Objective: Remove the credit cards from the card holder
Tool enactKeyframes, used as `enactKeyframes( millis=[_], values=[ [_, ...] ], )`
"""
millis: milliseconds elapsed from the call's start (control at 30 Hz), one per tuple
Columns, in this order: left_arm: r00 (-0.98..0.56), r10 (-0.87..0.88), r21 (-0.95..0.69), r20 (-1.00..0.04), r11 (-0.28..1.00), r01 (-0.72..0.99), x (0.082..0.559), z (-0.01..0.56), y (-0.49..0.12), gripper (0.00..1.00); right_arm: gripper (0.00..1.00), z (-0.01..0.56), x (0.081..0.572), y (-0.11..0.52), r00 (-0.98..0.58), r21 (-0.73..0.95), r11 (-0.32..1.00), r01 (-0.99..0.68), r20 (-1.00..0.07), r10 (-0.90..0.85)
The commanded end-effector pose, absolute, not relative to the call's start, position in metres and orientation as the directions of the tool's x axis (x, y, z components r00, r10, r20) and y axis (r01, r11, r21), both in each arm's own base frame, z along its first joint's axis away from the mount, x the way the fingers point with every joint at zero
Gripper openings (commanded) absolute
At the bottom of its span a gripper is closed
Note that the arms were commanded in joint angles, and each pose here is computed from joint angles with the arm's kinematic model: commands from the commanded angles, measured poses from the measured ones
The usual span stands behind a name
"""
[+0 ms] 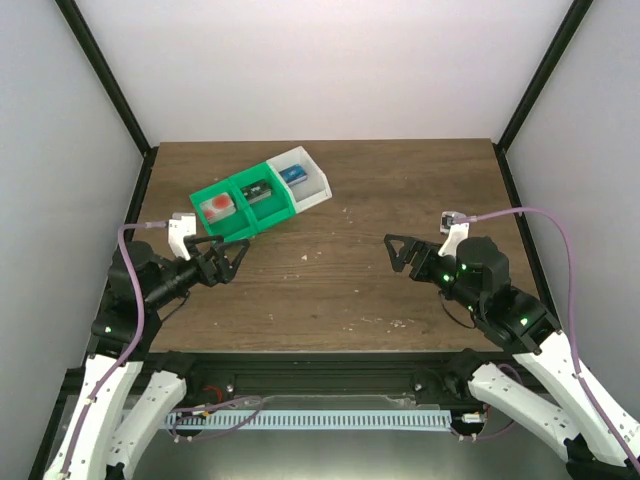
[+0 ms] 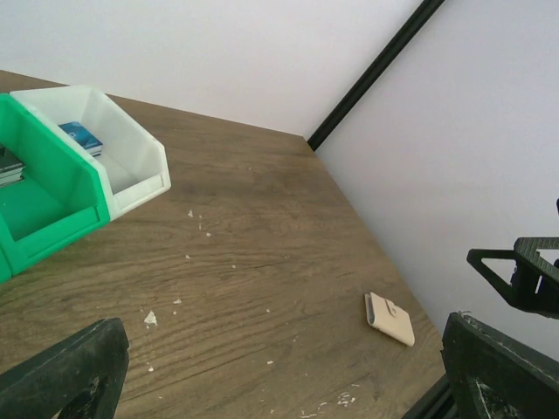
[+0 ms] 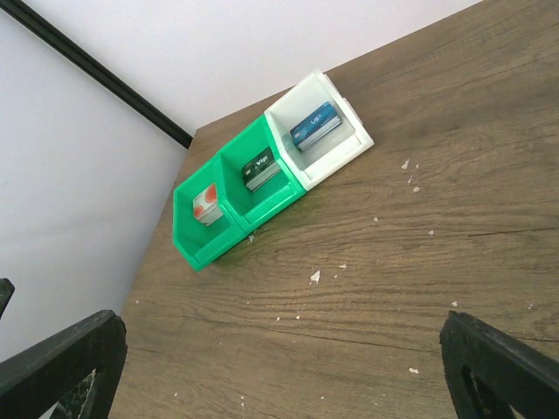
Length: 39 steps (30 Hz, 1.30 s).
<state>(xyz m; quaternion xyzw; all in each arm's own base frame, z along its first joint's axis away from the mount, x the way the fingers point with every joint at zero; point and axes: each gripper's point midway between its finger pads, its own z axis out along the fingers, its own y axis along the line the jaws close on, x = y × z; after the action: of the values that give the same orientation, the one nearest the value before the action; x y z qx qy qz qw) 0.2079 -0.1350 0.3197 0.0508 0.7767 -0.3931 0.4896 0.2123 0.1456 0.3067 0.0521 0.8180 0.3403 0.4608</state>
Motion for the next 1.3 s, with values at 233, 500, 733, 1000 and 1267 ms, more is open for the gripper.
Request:
enactKeyframes(
  millis=[233,500,733,1000,1267],
  values=[
    [-0.500,-0.309,-0.557,-0.809,0.676,0.483,0.209,0.325,-0.136,1.00,1.00,0.305,0.214,0.136,-0.550,0.618,0.765,-0.182,-0.709,0.442],
    [-0.512,-0.297,-0.559,-0.806,0.666,0.493,0.215,0.314,-0.141,1.00,1.00,0.256,0.233,0.108,-0.555,0.552,0.827,0.104,-0.658,0.509],
    [-0.455,-0.269,-0.491,-0.849,0.719,0.491,0.226,0.305,-0.135,1.00,0.87,0.200,0.243,0.082,-0.562,0.433,0.840,0.327,-0.625,0.541],
    [-0.462,-0.252,-0.468,-0.851,0.762,0.447,0.233,0.278,-0.128,1.00,0.57,0.146,0.252,0.011,-0.461,0.341,0.709,0.617,-0.574,0.677],
    [-0.427,-0.273,-0.457,-0.862,0.784,0.420,0.233,0.279,-0.120,1.00,0.61,0.095,0.246,-0.056,-0.296,0.304,0.491,0.816,-0.511,0.807]
  ],
)
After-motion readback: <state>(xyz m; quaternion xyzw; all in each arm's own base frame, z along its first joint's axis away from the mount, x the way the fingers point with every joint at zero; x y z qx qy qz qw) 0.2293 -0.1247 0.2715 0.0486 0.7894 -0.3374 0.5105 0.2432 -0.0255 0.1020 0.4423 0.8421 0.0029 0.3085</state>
